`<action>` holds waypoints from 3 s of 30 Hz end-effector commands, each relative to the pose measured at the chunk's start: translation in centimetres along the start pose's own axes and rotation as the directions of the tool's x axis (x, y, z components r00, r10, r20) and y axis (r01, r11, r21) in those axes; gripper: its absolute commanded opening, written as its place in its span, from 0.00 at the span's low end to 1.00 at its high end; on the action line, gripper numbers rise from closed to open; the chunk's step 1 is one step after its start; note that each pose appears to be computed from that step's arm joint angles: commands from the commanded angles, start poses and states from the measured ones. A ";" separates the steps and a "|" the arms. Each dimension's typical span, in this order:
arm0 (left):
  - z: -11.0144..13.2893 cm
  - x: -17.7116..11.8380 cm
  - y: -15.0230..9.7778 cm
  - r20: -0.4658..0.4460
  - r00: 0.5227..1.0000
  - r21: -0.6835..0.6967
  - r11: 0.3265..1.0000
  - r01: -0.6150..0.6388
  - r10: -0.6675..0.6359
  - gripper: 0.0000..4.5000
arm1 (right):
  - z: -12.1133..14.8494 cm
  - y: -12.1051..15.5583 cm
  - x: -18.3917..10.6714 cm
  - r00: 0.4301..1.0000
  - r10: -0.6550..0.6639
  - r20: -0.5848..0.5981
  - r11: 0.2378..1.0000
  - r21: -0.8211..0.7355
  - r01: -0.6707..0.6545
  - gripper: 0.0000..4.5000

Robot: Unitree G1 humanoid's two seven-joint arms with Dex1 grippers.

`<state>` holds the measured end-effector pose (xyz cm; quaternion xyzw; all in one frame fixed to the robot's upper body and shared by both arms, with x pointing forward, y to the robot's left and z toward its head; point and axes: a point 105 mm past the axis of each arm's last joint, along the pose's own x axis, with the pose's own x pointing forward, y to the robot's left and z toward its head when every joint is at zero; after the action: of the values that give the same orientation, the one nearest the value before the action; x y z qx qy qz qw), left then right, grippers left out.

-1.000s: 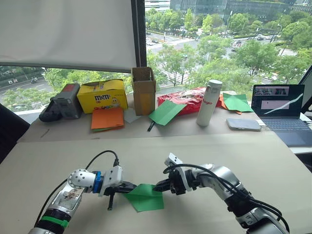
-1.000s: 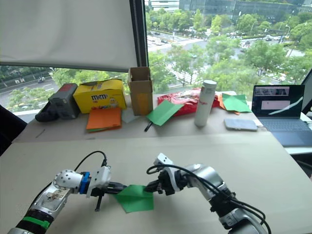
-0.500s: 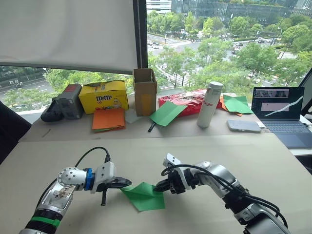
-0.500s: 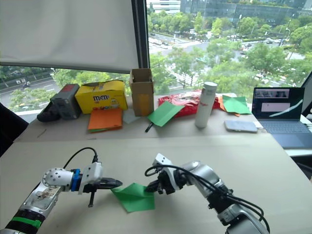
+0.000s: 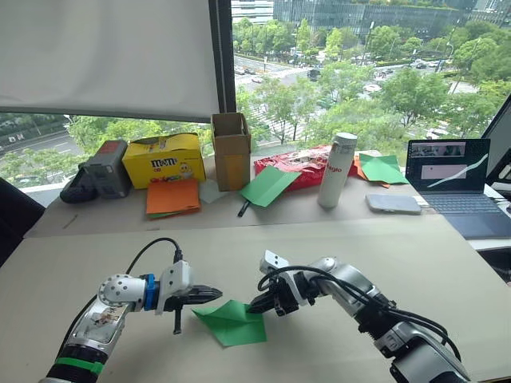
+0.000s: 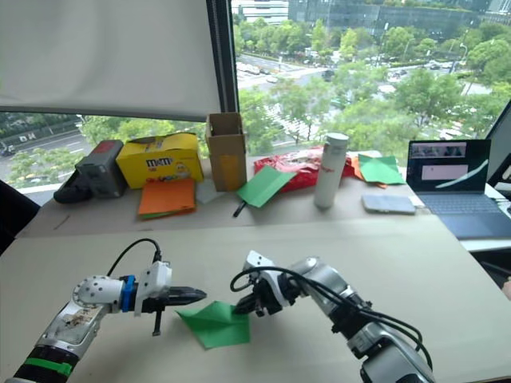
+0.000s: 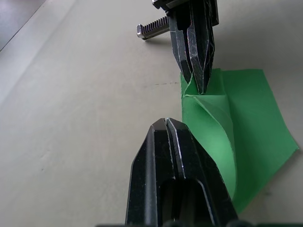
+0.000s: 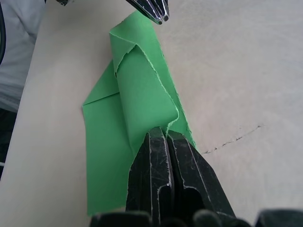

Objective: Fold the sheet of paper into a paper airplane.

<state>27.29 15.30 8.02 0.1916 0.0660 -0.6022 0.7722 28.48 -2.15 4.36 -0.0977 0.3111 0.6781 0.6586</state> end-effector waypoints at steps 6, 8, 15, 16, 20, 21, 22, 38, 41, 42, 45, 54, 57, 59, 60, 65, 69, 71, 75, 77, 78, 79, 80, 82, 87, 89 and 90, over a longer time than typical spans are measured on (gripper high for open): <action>2.2 0.9 -1.4 0.092 0.993 -0.065 0.995 0.075 -0.069 0.00 | -6.7 -1.6 1.0 0.967 -0.082 -0.241 0.991 0.088 0.105 0.00; 1.4 1.1 -1.6 0.061 0.995 -0.065 0.995 0.080 -0.076 0.00 | -6.8 -1.6 0.9 0.967 -0.083 -0.242 0.990 0.088 0.107 0.00; -1.8 1.3 -2.6 -0.037 0.993 -0.103 0.989 0.106 -0.110 0.00 | -6.9 -1.7 0.7 0.966 -0.092 -0.241 0.989 0.092 0.117 0.00; -2.0 1.3 -2.7 -0.040 0.993 -0.118 0.987 0.110 -0.115 0.00 | -6.9 -1.8 0.7 0.966 -0.094 -0.241 0.989 0.092 0.119 0.00; -2.9 1.2 -3.5 -0.062 0.989 -0.151 0.981 0.122 -0.133 0.00 | -7.0 -1.8 0.6 0.966 -0.098 -0.239 0.988 0.093 0.123 0.00; -3.0 1.2 -3.6 -0.055 0.990 -0.159 0.980 0.121 -0.131 0.00 | -6.9 -1.9 0.6 0.966 -0.100 -0.239 0.988 0.093 0.125 0.00; -3.0 1.2 -3.7 -0.046 0.991 -0.167 0.979 0.119 -0.128 0.00 | -6.9 -1.9 0.6 0.966 -0.101 -0.238 0.988 0.093 0.126 0.00; -7.7 0.2 -5.9 -0.105 0.989 -0.256 0.964 0.074 -0.104 0.00 | -6.5 -2.4 0.1 0.964 -0.129 -0.232 0.987 0.066 0.148 0.00; -8.2 0.4 -5.9 -0.090 0.991 -0.298 0.952 0.069 -0.100 0.00 | -6.5 -2.3 -0.1 0.964 -0.137 -0.229 0.987 0.054 0.153 0.00; -8.2 0.5 -5.9 -0.077 0.993 -0.316 0.947 0.065 -0.094 0.00 | -6.5 -2.3 -0.1 0.964 -0.136 -0.228 0.987 0.052 0.151 0.00; -8.2 0.8 -5.9 -0.054 0.995 -0.347 0.936 0.065 -0.089 0.00 | -6.5 -2.0 -0.2 0.966 -0.134 -0.219 0.987 0.055 0.149 0.00; -8.7 1.2 -6.5 -0.079 0.985 -0.347 0.930 0.119 -0.155 0.00 | -3.5 -2.3 -2.0 0.974 -0.218 -0.069 0.975 0.028 0.220 0.49; -8.6 1.4 -6.7 -0.074 0.984 -0.346 0.930 0.125 -0.160 0.00 | 1.0 -1.7 -4.0 0.963 -0.236 0.128 0.971 -0.005 0.238 0.49; -8.4 1.6 -6.6 -0.068 0.984 -0.344 0.930 0.130 -0.163 0.00 | 3.3 -1.4 -5.4 0.933 -0.271 0.235 0.956 -0.045 0.289 0.49; -8.3 1.6 -6.6 -0.065 0.984 -0.342 0.930 0.132 -0.164 0.00 | 4.3 -1.3 -6.1 0.911 -0.296 0.287 0.944 -0.060 0.326 0.49; -7.7 2.0 -6.0 -0.050 0.985 -0.333 0.932 0.141 -0.167 0.00 | 5.0 0.3 -6.3 0.870 -0.322 0.374 0.902 -0.159 0.402 0.30; -7.4 1.9 -5.7 -0.049 0.983 -0.325 0.933 0.154 -0.179 0.00 | 3.1 2.5 -3.5 0.912 -0.261 0.317 0.861 -0.351 0.368 0.01; -7.4 1.8 -5.7 -0.052 0.981 -0.323 0.933 0.159 -0.186 0.00 | 2.1 3.2 -1.9 0.927 -0.227 0.298 0.848 -0.407 0.338 0.01; -7.5 1.5 -5.6 -0.061 0.979 -0.322 0.932 0.166 -0.195 0.00 | 1.4 3.2 -0.2 0.933 -0.200 0.300 0.846 -0.427 0.318 0.01; -7.4 1.4 -5.6 -0.064 0.977 -0.320 0.931 0.175 -0.205 0.00 | 1.1 3.2 0.4 0.940 -0.187 0.286 0.841 -0.448 0.304 0.01; -7.4 1.4 -5.6 -0.065 0.975 -0.320 0.930 0.180 -0.211 0.00 | 1.1 3.2 0.7 0.940 -0.181 0.290 0.842 -0.448 0.300 0.01; -7.4 1.3 -5.6 -0.066 0.974 -0.319 0.930 0.184 -0.215 0.00 | 1.2 3.2 1.0 0.939 -0.178 0.293 0.843 -0.447 0.299 0.01; -7.4 1.3 -5.5 -0.068 0.973 -0.318 0.929 0.187 -0.219 0.00 | 1.1 3.1 1.3 0.940 -0.177 0.290 0.846 -0.443 0.297 0.01; -7.4 1.3 -5.4 -0.072 0.972 -0.317 0.929 0.190 -0.224 0.00 | 0.7 3.3 1.9 0.946 -0.165 0.278 0.853 -0.442 0.278 0.01; -7.4 1.3 -5.0 -0.076 0.971 -0.313 0.930 0.192 -0.226 0.00 | -0.4 3.6 2.5 0.955 -0.149 0.256 0.872 -0.421 0.249 0.01; -7.5 1.3 -4.9 -0.078 0.970 -0.310 0.930 0.196 -0.231 0.00 | -0.2 3.9 2.5 0.950 -0.139 0.280 0.871 -0.422 0.253 0.01; -7.5 1.3 -4.9 -0.079 0.969 -0.310 0.930 0.198 -0.232 0.00 | -0.3 4.0 2.6 0.950 -0.138 0.281 0.873 -0.419 0.251 0.01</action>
<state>25.02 14.42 2.97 0.0970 0.1362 -0.6745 0.7191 24.99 -0.15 4.22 -0.2022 0.0512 0.6592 0.7225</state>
